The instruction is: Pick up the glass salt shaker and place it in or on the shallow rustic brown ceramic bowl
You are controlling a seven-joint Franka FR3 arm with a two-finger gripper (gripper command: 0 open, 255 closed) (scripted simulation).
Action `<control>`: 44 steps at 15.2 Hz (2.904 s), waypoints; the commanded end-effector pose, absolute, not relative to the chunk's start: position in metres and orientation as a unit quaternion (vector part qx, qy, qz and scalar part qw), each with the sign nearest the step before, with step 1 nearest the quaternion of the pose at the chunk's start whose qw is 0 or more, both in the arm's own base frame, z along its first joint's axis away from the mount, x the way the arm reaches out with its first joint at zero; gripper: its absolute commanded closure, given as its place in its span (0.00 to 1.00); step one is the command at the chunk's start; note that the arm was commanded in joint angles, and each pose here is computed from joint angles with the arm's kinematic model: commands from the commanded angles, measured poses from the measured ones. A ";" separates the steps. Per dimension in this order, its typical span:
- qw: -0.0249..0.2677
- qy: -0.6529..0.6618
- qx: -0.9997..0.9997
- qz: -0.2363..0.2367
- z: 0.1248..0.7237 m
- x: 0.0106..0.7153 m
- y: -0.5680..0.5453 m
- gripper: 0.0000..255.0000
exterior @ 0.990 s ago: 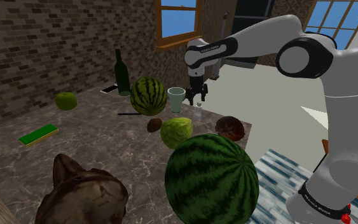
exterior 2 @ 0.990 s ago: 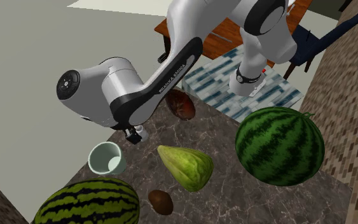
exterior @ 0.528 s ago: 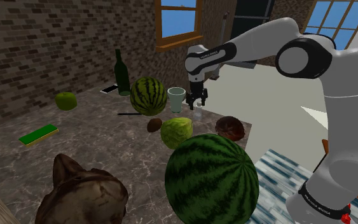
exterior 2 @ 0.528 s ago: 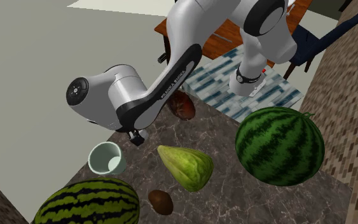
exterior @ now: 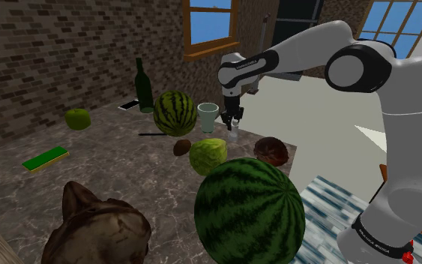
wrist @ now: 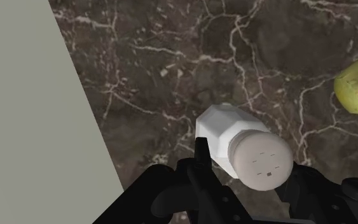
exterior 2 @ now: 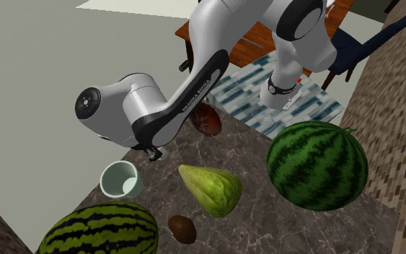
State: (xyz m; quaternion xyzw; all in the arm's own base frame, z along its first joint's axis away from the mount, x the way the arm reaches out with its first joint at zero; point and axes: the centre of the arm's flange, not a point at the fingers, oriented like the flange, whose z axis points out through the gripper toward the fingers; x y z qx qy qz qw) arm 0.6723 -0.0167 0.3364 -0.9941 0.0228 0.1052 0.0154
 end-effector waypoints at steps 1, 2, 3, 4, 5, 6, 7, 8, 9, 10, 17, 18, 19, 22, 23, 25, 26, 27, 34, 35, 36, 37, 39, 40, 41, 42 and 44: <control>0.016 0.022 -0.994 0.106 0.336 0.672 -0.016 1.00; 0.016 0.022 -0.994 0.106 0.336 0.672 -0.016 1.00; 0.016 0.022 -0.994 0.106 0.336 0.672 -0.016 1.00; 0.016 0.022 -0.994 0.106 0.336 0.672 -0.016 1.00; 0.016 0.022 -0.994 0.106 0.336 0.672 -0.016 1.00; 0.016 0.022 -0.994 0.106 0.336 0.672 -0.016 1.00; 0.016 0.022 -0.994 0.106 0.336 0.672 -0.016 1.00; 0.016 0.022 -0.994 0.106 0.341 0.672 -0.016 1.00; 0.016 0.022 -0.994 0.106 0.346 0.672 -0.016 1.00; 0.016 0.022 -0.994 0.106 0.351 0.672 -0.016 1.00; 0.016 0.022 -0.994 0.106 0.388 0.672 -0.016 1.00; 0.016 0.022 -0.994 0.106 0.394 0.672 -0.016 1.00; 0.016 0.022 -0.994 0.106 0.399 0.672 -0.016 1.00; 0.016 0.022 -0.994 0.106 0.415 0.672 -0.016 1.00; 0.016 0.022 -0.994 0.106 0.420 0.672 -0.016 1.00; 0.016 0.022 -0.994 0.106 0.431 0.672 -0.016 1.00; 0.016 0.022 -0.994 0.106 0.436 0.672 -0.016 1.00; 0.016 0.022 -0.994 0.106 0.441 0.672 -0.016 1.00; 0.016 0.022 -0.994 0.106 0.461 0.633 -0.021 1.00; 0.016 0.022 -0.994 0.106 0.462 0.620 -0.022 1.00; 0.016 0.022 -0.994 0.106 0.463 0.607 -0.024 1.00; 0.016 0.022 -0.994 0.106 0.464 0.594 -0.025 1.00; 0.016 0.022 -0.994 0.106 0.466 0.568 -0.029 1.00; 0.016 0.022 -0.994 0.106 0.467 0.555 -0.030 1.00; 0.016 0.022 -0.994 0.106 0.468 0.541 -0.032 1.00; 0.016 0.022 -0.994 0.106 0.469 0.528 -0.033 1.00; 0.016 0.022 -0.994 0.106 0.471 0.502 -0.036 1.00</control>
